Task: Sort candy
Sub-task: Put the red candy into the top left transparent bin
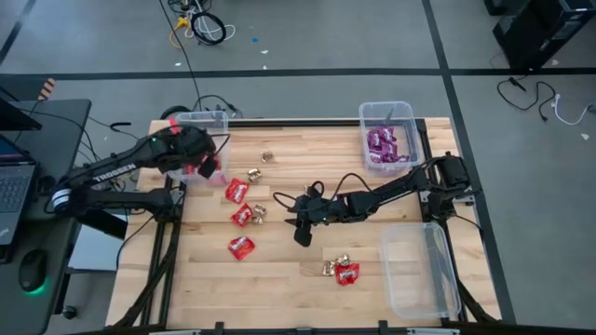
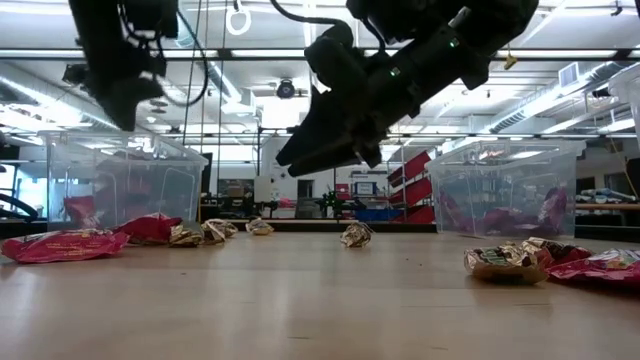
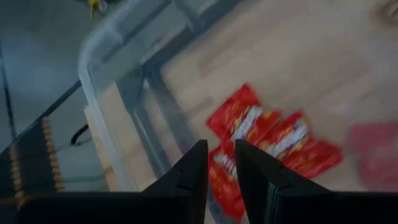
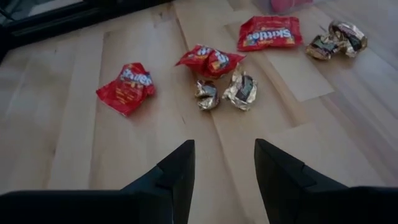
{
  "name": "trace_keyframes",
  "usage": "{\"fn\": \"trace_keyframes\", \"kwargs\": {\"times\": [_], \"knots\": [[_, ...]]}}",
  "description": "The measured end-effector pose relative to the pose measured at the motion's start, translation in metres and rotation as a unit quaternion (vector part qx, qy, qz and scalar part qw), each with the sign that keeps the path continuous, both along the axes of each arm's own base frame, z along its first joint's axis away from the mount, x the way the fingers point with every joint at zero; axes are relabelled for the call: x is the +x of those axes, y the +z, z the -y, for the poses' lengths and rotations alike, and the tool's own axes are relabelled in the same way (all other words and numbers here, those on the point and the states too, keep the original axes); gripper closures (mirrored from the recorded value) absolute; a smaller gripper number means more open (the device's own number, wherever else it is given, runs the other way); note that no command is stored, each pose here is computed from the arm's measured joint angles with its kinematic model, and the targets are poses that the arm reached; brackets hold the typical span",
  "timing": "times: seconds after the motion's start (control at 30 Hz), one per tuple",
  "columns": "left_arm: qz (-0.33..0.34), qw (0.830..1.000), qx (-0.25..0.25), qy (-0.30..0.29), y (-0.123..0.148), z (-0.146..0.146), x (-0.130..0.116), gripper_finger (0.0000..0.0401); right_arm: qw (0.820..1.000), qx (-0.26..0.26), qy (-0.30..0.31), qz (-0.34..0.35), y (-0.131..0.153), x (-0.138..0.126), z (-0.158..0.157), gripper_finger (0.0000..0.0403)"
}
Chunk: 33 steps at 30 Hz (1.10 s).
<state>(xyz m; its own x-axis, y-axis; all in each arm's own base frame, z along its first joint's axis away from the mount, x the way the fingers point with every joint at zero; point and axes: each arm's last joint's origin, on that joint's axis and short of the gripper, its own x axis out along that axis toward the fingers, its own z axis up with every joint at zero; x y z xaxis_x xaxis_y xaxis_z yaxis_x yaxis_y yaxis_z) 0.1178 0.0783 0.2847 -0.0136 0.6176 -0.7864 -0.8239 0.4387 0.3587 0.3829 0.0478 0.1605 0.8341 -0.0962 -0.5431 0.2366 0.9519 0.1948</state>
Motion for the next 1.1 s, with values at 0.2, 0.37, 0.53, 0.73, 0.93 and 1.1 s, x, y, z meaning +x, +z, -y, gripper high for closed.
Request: {"fn": "trace_keyframes", "kwargs": {"times": [0.2, 0.37, 0.53, 0.73, 0.93, 1.1], "knots": [[0.072, 0.993, 0.031, -0.083, 0.028, 0.008, 0.015, 0.0317, 1.0, -0.001, 0.001, 0.006, 0.001, 0.001, 0.0, 0.0252], [0.141, 0.968, 0.006, -0.207, 0.036, 0.024, 0.031, 0.0317, 1.0, 0.001, 0.0, 0.006, 0.001, 0.001, 0.0, 0.0252], [0.171, 0.935, -0.075, -0.302, 0.034, 0.043, 0.039, 0.0317, 1.0, 0.0, 0.0, 0.007, 0.001, 0.001, 0.0, 0.0252], [0.162, 0.904, -0.154, -0.364, 0.015, 0.063, 0.042, 0.0317, 1.0, 0.0, -0.002, 0.007, 0.001, 0.001, 0.002, 0.0252], [0.152, 0.896, -0.206, -0.362, -0.004, 0.079, 0.041, 0.0317, 1.0, -0.001, -0.003, 0.007, 0.001, 0.001, 0.003, 0.0252], [0.13, 0.88, -0.228, -0.396, -0.02, 0.092, 0.04, 0.0317, 1.0, -0.001, -0.003, 0.007, 0.001, 0.001, 0.003, 0.0252]]}}
